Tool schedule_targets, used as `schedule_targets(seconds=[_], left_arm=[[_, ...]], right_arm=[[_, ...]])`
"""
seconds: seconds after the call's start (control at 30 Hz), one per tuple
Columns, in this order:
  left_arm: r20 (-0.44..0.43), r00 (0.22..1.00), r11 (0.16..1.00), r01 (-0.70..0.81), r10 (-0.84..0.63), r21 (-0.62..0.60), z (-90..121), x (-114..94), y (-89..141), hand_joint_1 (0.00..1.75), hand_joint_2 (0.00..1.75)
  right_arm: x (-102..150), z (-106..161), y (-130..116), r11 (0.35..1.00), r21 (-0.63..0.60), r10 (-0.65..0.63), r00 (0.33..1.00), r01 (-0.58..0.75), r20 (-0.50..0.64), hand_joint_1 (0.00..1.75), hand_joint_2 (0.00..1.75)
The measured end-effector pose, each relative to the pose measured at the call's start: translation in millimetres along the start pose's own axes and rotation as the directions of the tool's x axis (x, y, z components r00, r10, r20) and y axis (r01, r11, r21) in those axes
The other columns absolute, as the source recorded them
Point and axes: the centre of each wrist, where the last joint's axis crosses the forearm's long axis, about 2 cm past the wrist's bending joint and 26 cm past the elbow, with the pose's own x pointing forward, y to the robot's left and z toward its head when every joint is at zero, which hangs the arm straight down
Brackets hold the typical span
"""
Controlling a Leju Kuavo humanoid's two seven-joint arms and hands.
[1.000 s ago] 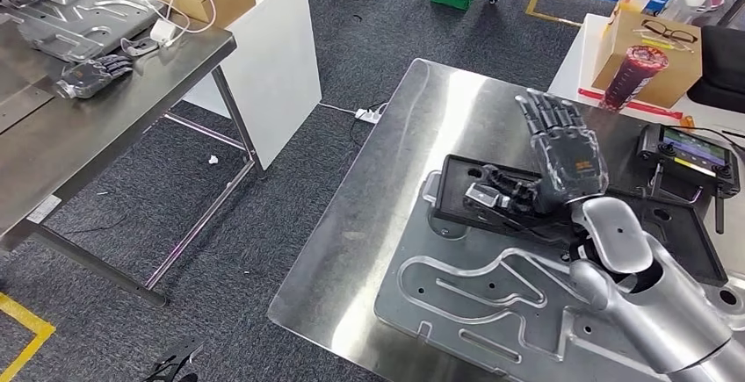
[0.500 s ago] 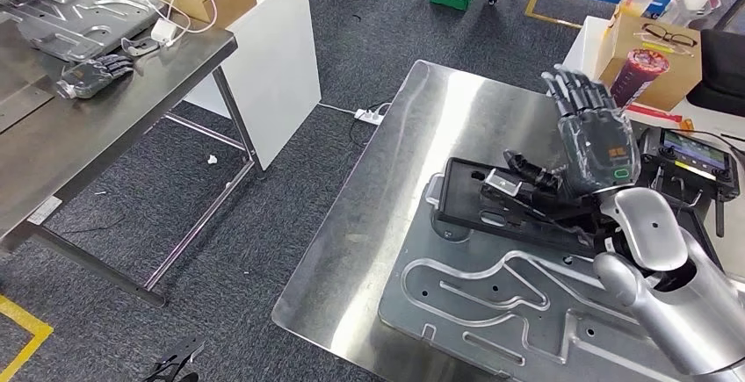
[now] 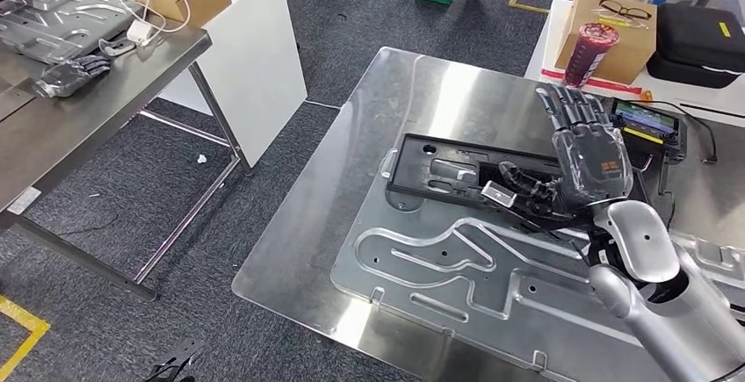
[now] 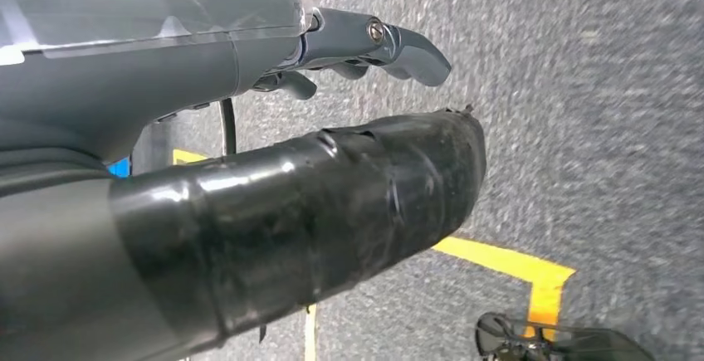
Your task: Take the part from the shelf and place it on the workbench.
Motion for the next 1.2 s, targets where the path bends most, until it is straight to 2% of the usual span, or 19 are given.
schedule_targets(seconds=[0.27,1.2], left_arm=[[0.000,1.000,1.000,0.004,-0.004,0.020,1.0,1.8,6.1,0.00,0.00],[0.003,1.000,1.000,0.013,-0.013,0.024,0.7,3.0,3.7,0.00,0.00]], right_arm=[[3.5,0.8,-0.1,1.000,-0.003,-0.004,1.000,0.004,-0.007,0.00,0.00],[5.2,8.6,-0.4,0.999,-0.007,-0.041,0.999,0.041,-0.031,0.00,0.00]])
